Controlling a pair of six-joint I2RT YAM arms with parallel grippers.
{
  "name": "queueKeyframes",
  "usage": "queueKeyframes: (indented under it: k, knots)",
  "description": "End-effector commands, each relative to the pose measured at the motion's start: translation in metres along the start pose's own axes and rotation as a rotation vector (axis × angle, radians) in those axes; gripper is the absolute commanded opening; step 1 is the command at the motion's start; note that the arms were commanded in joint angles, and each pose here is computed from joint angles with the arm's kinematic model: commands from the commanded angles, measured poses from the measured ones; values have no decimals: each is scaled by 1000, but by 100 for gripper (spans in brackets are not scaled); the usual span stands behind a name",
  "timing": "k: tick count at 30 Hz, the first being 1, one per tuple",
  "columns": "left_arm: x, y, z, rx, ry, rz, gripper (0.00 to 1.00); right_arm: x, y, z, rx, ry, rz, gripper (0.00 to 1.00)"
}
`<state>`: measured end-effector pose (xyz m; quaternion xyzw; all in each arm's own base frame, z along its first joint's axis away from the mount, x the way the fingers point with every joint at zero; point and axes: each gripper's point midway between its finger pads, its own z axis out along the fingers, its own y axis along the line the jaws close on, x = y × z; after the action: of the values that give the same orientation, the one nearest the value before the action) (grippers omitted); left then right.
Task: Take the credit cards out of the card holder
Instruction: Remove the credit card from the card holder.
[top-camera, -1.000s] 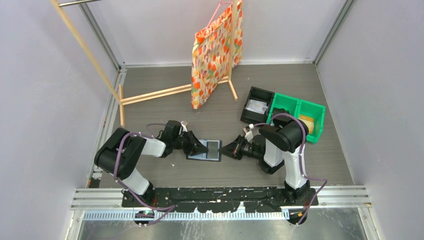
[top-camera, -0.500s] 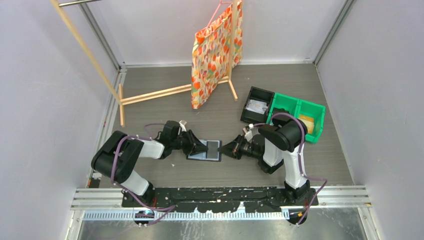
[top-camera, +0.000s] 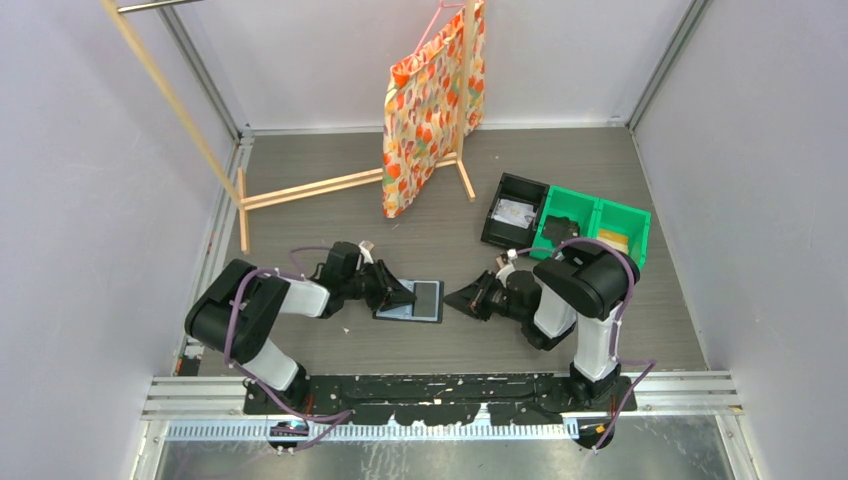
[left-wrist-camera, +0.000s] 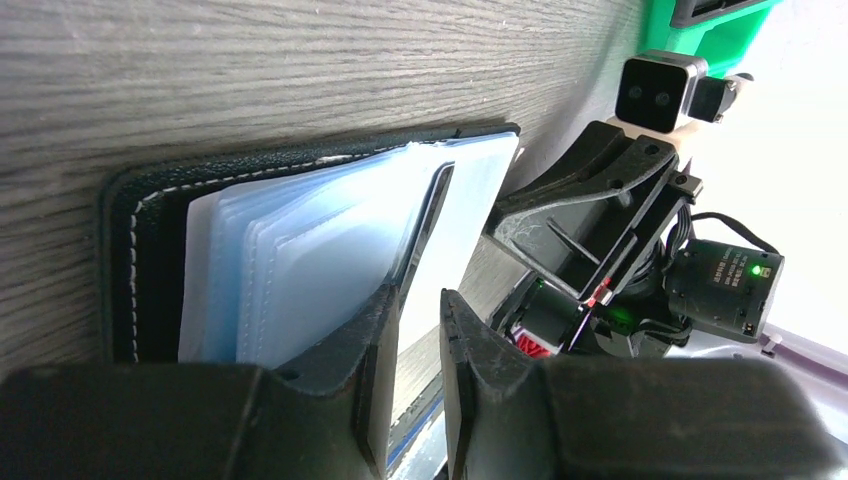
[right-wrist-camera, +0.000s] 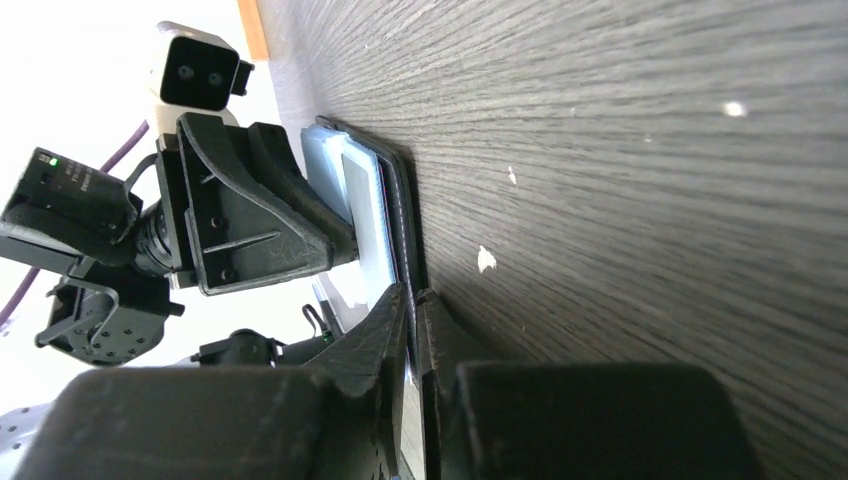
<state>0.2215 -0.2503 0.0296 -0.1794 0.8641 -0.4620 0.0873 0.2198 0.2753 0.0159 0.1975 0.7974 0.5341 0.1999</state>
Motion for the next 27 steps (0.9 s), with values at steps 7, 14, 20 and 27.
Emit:
queueKeyframes:
  k: [7, 14, 20, 27]
  knots:
    - [-4, -1, 4, 27, -10, 9, 23, 10, -39, 1, 164, 34, -82, 17]
    - [-4, 1, 6, 31, -10, -2, 22, 14, -36, 9, 169, 56, -95, 18]
    - [-6, 5, 3, 17, -31, -14, 21, 11, -33, 4, 155, 26, -92, 18]
    - [-9, 7, -6, -27, -59, 4, 22, 4, 2, -4, 112, -4, -193, 21]
